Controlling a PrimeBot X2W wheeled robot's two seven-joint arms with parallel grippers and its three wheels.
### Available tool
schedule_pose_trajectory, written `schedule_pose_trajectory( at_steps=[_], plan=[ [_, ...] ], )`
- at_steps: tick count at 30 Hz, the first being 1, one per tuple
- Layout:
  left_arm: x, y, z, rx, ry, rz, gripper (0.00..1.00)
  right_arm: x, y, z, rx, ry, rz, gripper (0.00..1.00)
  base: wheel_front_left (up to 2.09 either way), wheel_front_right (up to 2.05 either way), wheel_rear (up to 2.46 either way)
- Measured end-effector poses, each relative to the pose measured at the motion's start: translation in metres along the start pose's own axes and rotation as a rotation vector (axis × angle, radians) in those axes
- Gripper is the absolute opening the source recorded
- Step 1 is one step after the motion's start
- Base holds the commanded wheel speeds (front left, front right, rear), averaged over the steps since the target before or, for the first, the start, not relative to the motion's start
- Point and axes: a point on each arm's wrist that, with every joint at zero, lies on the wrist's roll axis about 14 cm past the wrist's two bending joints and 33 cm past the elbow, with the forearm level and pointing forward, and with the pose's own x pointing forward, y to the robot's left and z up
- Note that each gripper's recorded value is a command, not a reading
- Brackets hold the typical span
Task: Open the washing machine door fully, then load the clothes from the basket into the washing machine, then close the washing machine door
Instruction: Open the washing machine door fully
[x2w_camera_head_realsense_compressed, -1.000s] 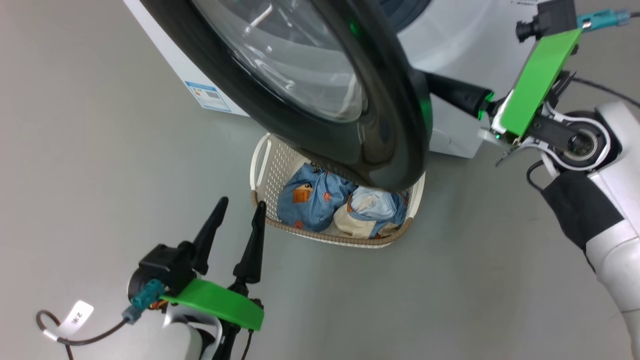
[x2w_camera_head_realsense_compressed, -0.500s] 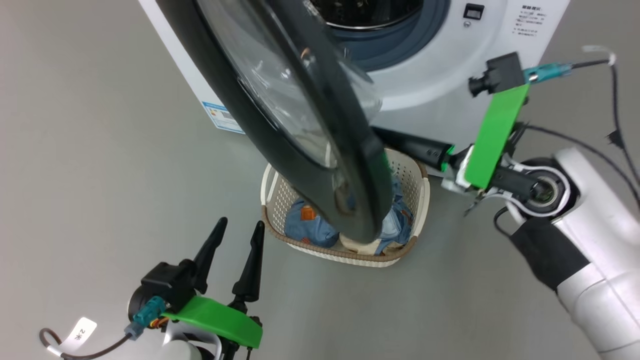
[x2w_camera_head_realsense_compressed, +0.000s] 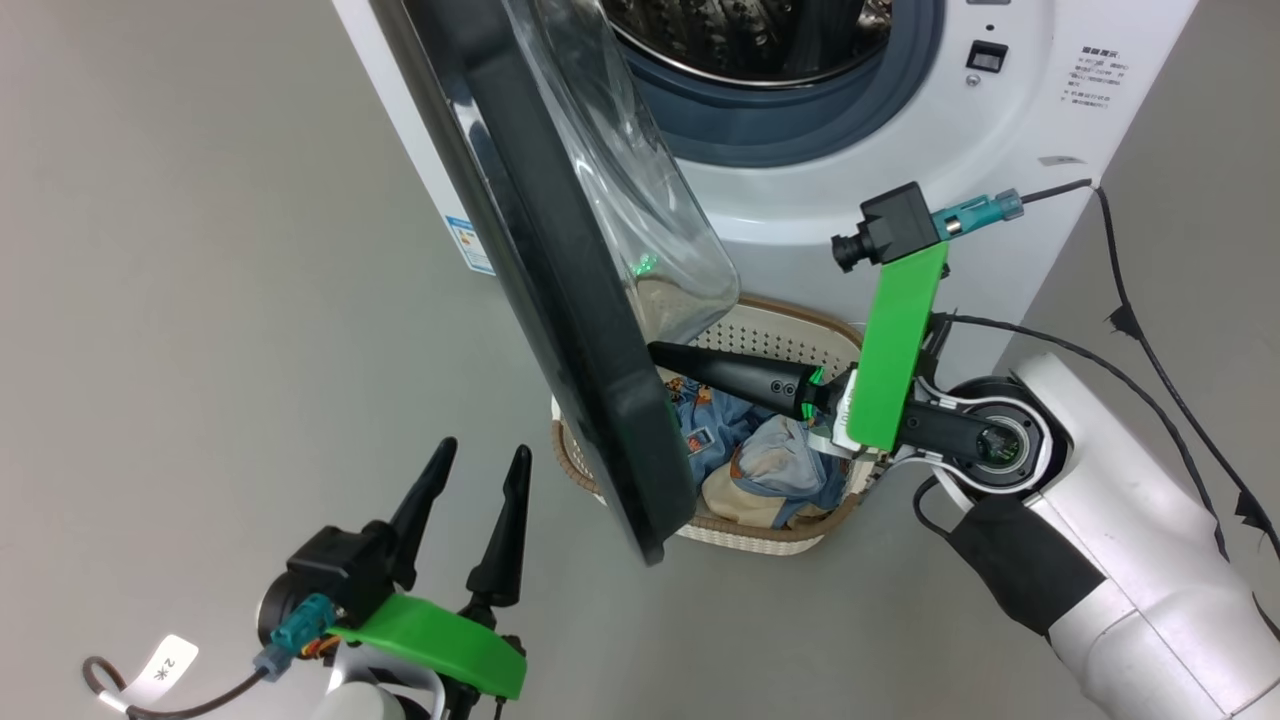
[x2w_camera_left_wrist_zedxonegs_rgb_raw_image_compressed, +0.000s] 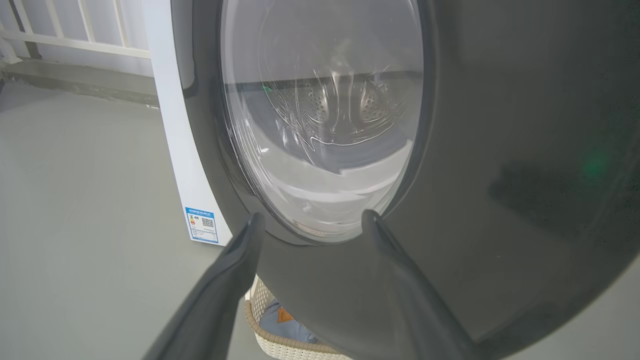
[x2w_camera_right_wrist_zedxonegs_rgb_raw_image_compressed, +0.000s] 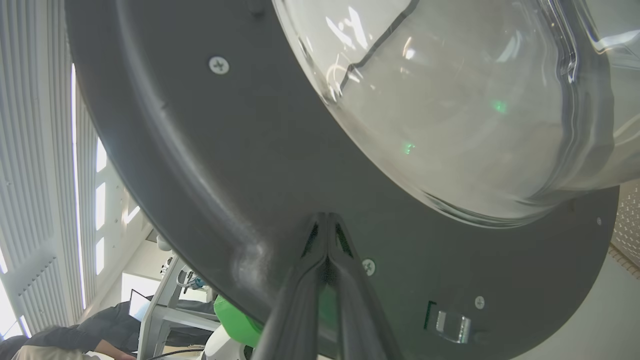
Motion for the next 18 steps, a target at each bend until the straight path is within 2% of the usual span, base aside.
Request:
schedule_pose_trajectory(
  at_steps=[10, 11, 12, 13, 18],
  plan=[
    [-0.003, 0.000, 0.006, 0.001, -0.017, 0.001, 1.00, 0.004, 0.008, -0.003, -0.006, 0.001, 0.007, 0.00, 0.00, 0.00, 0.00],
    [-0.004, -0.001, 0.005, -0.001, -0.015, -0.001, 1.00, 0.001, 0.005, -0.003, -0.004, -0.020, -0.008, 0.38, 0.00, 0.00, 0.00],
    [-0.005, -0.001, 0.004, -0.004, -0.012, -0.001, 1.00, -0.001, 0.004, -0.002, -0.006, -0.032, -0.018, 0.67, 0.00, 0.00, 0.00],
    [-0.006, -0.002, 0.002, -0.006, -0.007, -0.003, 1.00, -0.003, 0.002, 0.000, -0.011, -0.047, -0.028, 1.00, 0.00, 0.00, 0.00],
    [-0.006, -0.006, 0.001, -0.005, -0.005, -0.022, 1.00, -0.019, -0.009, 0.004, -0.005, -0.132, -0.079, 1.00, 0.00, 0.00, 0.00]
  ],
)
